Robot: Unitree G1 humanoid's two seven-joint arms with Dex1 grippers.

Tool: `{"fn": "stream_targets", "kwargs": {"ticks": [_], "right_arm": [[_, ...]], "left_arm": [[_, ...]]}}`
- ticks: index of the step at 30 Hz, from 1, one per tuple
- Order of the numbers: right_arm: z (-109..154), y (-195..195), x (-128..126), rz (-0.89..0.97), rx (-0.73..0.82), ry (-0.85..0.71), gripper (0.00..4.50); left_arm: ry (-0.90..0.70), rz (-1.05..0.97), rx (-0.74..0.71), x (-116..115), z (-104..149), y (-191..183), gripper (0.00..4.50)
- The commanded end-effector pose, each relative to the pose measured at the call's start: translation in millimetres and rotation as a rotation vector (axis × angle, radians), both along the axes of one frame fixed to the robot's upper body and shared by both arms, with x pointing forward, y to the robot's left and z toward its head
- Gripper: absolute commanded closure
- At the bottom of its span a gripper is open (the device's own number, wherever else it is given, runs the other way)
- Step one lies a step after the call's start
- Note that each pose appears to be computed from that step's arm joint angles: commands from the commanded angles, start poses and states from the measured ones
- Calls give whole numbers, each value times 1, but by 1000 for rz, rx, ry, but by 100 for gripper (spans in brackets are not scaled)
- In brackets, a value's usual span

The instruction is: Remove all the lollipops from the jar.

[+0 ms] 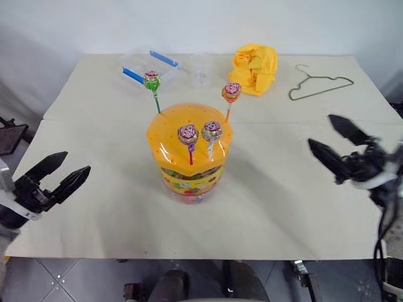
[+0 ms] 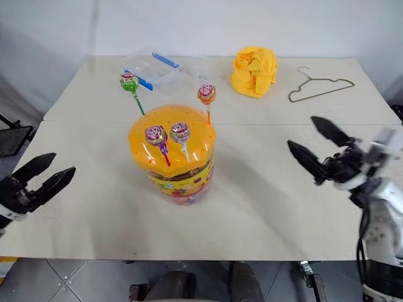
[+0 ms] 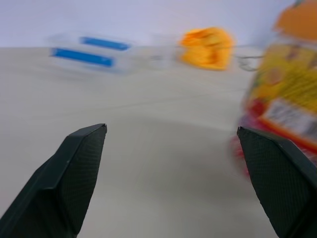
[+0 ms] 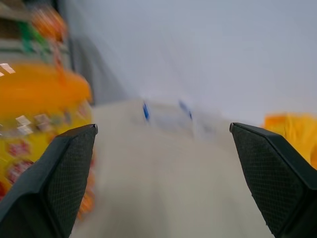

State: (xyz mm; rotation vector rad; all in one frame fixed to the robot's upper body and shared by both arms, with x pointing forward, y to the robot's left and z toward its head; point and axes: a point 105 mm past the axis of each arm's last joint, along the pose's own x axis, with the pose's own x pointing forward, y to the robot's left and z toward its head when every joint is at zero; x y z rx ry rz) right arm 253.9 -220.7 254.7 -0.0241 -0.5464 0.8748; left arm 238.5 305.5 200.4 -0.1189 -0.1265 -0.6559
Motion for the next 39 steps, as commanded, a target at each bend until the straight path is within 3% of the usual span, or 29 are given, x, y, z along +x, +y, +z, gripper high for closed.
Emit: {"fn": "stream_targets", "kwargs": {"ticks": [1, 5, 11, 18, 23, 27, 38, 39], "right_arm": [[19, 17, -29, 93, 7, -111, 2], [15, 29, -51, 163, -58, -84, 2], [3, 40, -61, 203, -167, -62, 2], [14, 60, -73, 322, -130, -104, 2], [16, 67, -64, 312, -104, -128, 2], [21, 70, -62, 303, -76, -144, 0], [26, 73, -57, 299, -43, -160, 0], [26, 73, -57, 298, -41, -161, 0]], "left_arm": [[32, -69, -52, -3, 2, 22, 0], [-4, -149, 25, 3, 6, 22, 0], [-221, -357, 43, 40, 44, -45, 0], [-293, -546, 0, 74, 84, -108, 0], [-260, -646, -38, 90, 92, -133, 0], [-236, -740, -41, 87, 92, -147, 91], [-250, -827, -83, 80, 105, -162, 444], [-260, -821, -92, 79, 108, -162, 449]]}}
